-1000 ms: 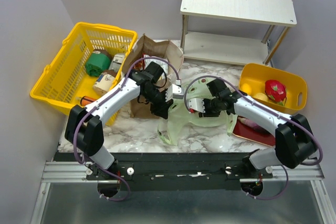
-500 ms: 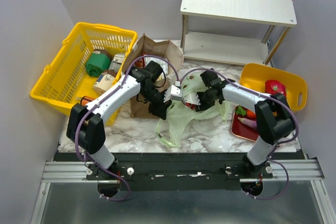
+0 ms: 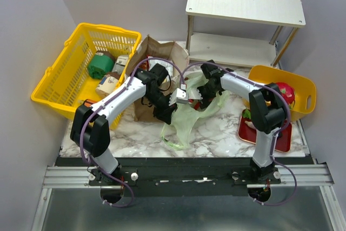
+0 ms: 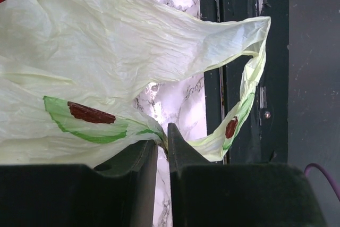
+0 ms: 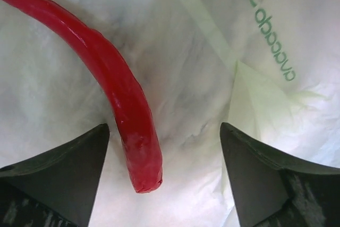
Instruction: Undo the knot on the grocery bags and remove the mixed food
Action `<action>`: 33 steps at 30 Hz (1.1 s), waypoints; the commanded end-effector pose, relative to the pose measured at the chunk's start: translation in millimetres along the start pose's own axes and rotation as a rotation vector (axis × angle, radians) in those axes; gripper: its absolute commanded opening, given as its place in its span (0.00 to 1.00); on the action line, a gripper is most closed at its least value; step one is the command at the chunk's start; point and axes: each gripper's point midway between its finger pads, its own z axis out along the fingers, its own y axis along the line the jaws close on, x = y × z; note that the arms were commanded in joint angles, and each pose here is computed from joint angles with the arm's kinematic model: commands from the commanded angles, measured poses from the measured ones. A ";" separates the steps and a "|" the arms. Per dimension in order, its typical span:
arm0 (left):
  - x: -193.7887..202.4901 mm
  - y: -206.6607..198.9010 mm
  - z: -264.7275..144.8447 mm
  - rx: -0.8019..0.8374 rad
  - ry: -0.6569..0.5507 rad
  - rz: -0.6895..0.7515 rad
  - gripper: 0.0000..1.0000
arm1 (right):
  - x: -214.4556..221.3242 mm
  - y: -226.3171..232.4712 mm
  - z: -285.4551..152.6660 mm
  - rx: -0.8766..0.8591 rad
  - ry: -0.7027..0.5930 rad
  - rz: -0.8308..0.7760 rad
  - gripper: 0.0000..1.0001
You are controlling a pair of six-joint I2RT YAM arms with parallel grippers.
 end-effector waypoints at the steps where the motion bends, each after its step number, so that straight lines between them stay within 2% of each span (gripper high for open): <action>1: -1.8 -1.0 -5.6 -0.013 -0.006 -0.015 0.22 | -1.7 40.2 16.0 -0.180 -0.050 0.051 0.84; 5: -4.2 2.0 -6.2 -0.024 -0.013 -0.021 0.22 | -14.8 60.0 8.0 -0.273 -0.097 0.110 0.73; 9: -7.3 4.1 -6.1 -0.031 -0.025 -0.021 0.21 | -16.2 84.2 7.1 -0.379 -0.067 0.176 0.22; 10: -8.4 6.1 -5.4 -0.034 -0.029 -0.019 0.21 | -14.6 89.5 7.4 -0.391 -0.055 0.197 0.17; 13: -9.8 8.0 -5.4 -0.045 -0.035 -0.026 0.21 | -14.5 100.0 1.8 -0.369 -0.040 0.231 0.14; 14: -11.0 9.1 -5.7 -0.052 -0.040 -0.028 0.21 | -18.8 79.7 -11.3 -0.256 -0.048 0.214 0.13; 16: -12.6 13.5 -6.6 -0.080 -0.046 -0.024 0.21 | -27.9 83.1 -22.8 -0.200 -0.071 0.254 0.10; 18: -10.3 16.4 -5.9 -0.104 -0.045 -0.040 0.22 | -38.6 56.6 -51.1 -0.019 -0.094 0.268 0.00; 19: -12.3 20.9 -7.4 -0.131 -0.051 -0.025 0.22 | -42.0 60.6 -56.8 0.008 -0.104 0.363 0.00; 21: -10.8 24.6 -6.7 -0.154 -0.052 -0.037 0.22 | -51.6 56.8 -72.4 0.069 -0.138 0.432 0.00; 22: -11.5 24.4 -7.6 -0.164 -0.057 -0.050 0.22 | -58.8 57.3 -85.9 0.104 -0.159 0.519 0.01; 25: -15.4 27.3 -10.7 -0.197 -0.070 -0.053 0.22 | -59.2 64.0 -96.4 0.165 -0.158 0.674 0.00; 31: -20.9 27.7 -10.9 -0.214 -0.088 -0.067 0.22 | -43.7 83.1 -100.6 0.209 -0.081 0.738 0.00; 33: -22.0 26.5 -10.7 -0.216 -0.088 -0.066 0.22 | -24.7 90.0 -95.9 0.221 -0.001 0.750 0.00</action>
